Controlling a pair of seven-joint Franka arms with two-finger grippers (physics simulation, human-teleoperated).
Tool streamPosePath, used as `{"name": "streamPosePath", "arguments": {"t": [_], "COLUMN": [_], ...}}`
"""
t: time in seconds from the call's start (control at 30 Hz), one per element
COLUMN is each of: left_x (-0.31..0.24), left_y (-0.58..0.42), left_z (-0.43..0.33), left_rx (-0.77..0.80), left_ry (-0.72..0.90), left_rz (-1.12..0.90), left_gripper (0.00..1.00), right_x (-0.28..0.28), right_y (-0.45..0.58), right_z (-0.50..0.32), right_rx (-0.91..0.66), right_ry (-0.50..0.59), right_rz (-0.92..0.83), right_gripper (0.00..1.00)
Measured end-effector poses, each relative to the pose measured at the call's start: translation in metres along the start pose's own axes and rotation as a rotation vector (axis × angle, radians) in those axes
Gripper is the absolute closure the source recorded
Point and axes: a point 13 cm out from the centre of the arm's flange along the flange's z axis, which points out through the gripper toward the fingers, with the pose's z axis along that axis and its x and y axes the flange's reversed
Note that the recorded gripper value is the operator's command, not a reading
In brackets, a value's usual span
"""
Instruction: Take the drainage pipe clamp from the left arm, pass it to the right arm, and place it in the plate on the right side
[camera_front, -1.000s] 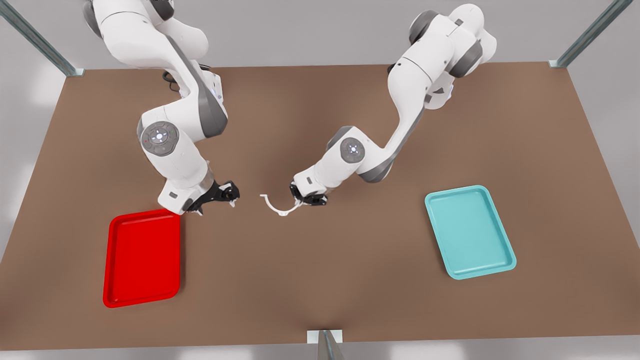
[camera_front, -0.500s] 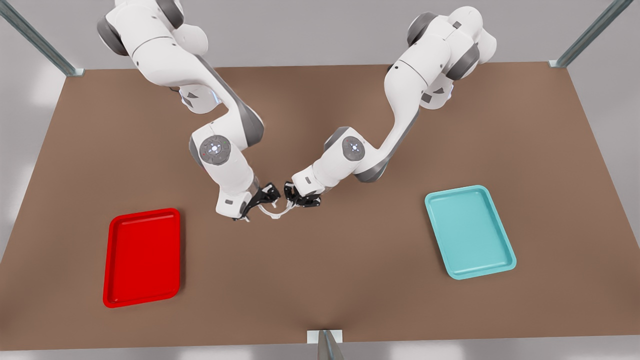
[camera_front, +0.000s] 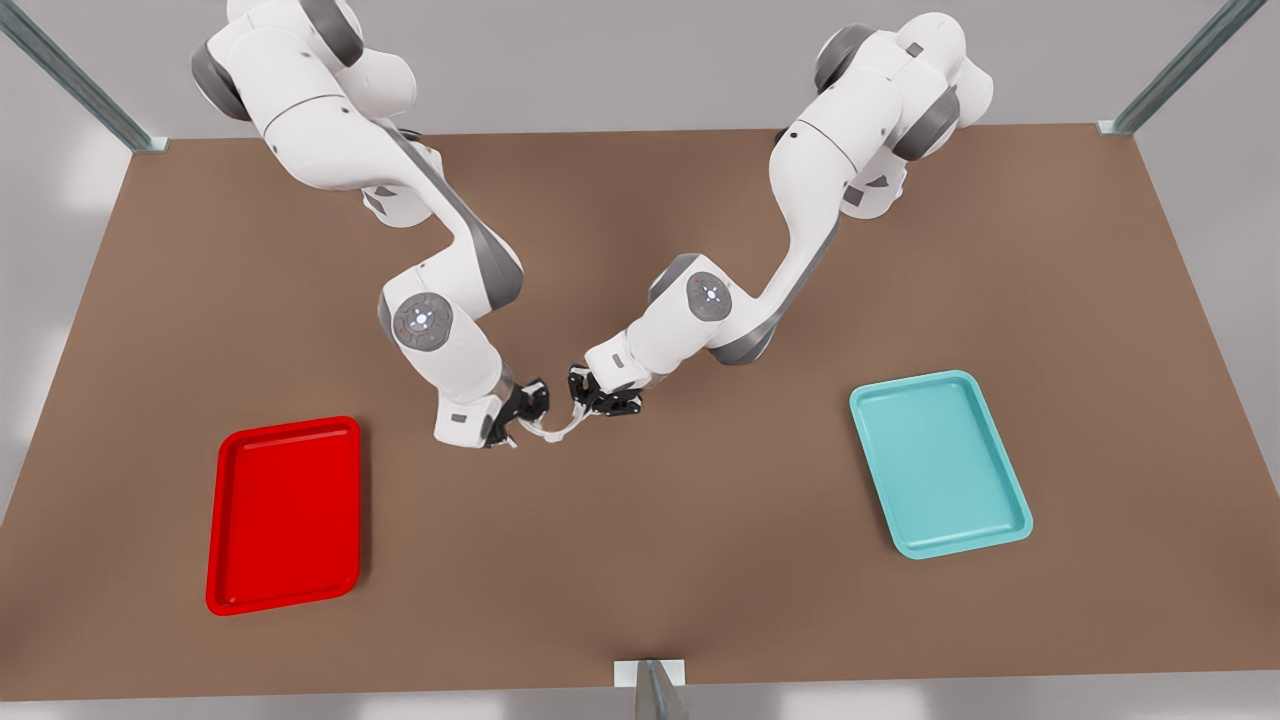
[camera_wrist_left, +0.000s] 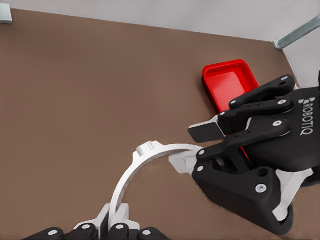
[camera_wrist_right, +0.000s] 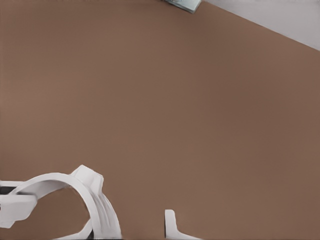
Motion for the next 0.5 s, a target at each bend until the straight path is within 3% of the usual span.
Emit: {"name": "streamPosePath", "arguments": {"t": [0.03,0.13,0.17,0.4,0.5], "left_x": [0.0,0.0,0.0,-0.004,-0.027], "left_y": [0.0,0.0,0.0,-0.003,-0.001], "left_z": [0.0,0.0,0.0,-0.007,-0.06], "left_rx": [0.0,0.0,0.002,0.045,0.037], "left_ry": [0.0,-0.001,0.0,0.008,0.003], "left_rz": [-0.001,-0.002,-0.004,0.022,0.032], "left_gripper": [0.79,0.79,0.0,0.0,0.0], "right_x": [-0.002,-0.005,-0.006,-0.008,-0.002], "right_y": [0.001,0.003,0.002,-0.013,-0.025], "right_z": [0.0,-0.001,-0.001,-0.008,-0.009], "right_rx": [-0.003,-0.007,-0.007,0.006,0.021], "right_ry": [-0.007,-0.022,-0.026,-0.043,-0.032], "right_rz": [-0.007,-0.026,-0.031,-0.04,-0.041], "right_gripper": [0.79,0.79,0.79,0.79,0.79]}}
